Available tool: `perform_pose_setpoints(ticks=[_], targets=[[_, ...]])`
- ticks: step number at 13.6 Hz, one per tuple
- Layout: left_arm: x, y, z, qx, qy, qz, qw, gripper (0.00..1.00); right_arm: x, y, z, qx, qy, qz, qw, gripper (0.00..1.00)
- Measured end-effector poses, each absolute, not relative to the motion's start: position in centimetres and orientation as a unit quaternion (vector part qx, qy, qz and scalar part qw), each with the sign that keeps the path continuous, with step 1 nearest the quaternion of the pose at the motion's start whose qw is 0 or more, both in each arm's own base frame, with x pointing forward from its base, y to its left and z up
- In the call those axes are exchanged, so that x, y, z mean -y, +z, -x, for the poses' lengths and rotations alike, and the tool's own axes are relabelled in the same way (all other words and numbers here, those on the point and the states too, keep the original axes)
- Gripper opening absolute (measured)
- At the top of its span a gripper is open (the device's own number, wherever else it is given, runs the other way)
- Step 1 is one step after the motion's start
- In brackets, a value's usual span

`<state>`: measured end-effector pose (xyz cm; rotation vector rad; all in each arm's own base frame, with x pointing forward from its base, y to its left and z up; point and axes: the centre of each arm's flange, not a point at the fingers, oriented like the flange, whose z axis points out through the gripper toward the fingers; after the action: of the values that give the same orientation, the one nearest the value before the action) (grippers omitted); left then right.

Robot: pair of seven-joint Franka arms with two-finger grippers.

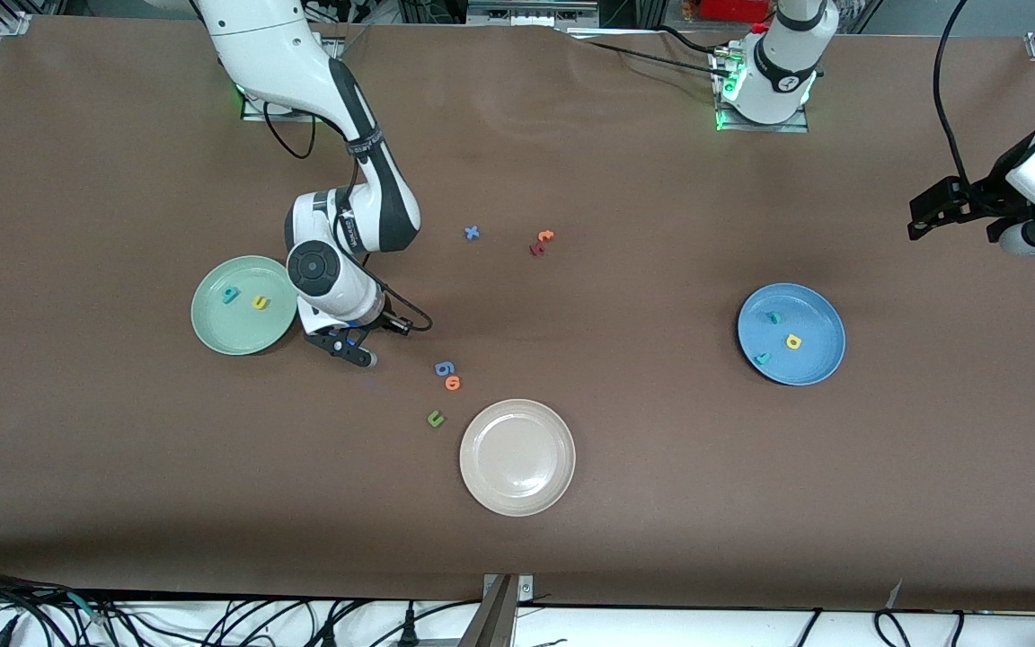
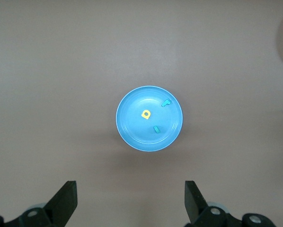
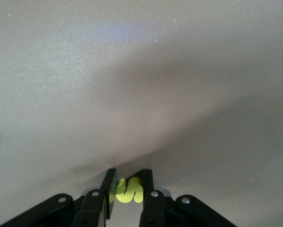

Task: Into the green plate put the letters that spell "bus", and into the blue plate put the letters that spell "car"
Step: 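Grasp the yellow s with the right gripper while the left gripper withdraws, then carry the s to the green plate and open the right gripper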

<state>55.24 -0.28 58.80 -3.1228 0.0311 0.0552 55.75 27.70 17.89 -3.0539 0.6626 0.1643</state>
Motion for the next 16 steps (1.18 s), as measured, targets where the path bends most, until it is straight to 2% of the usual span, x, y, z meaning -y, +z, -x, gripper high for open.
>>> perform_pose_setpoints(ticks=[4, 9, 13, 16], targets=[[0.4, 58.4, -55.4, -0.011, 0.021, 1.0, 0.009, 1.0, -23.9, 21.3, -57.1, -0.218, 0.096, 0.971, -0.008, 0.26], [0.5, 58.4, -55.4, -0.012, 0.021, 1.0, 0.009, 1.0, -12.9, 28.4, -58.1, -0.207, 0.166, 0.964, 0.001, 0.26], [0.7, 58.4, -55.4, -0.014, 0.021, 1.0, 0.009, 1.0, -7.0, 26.2, -56.1, -0.189, 0.197, 0.962, -0.002, 0.26], [0.7, 58.4, -55.4, -0.014, 0.021, 1.0, 0.009, 1.0, -3.7, 22.4, -53.8, -0.155, 0.187, 0.97, -0.009, 0.26]])
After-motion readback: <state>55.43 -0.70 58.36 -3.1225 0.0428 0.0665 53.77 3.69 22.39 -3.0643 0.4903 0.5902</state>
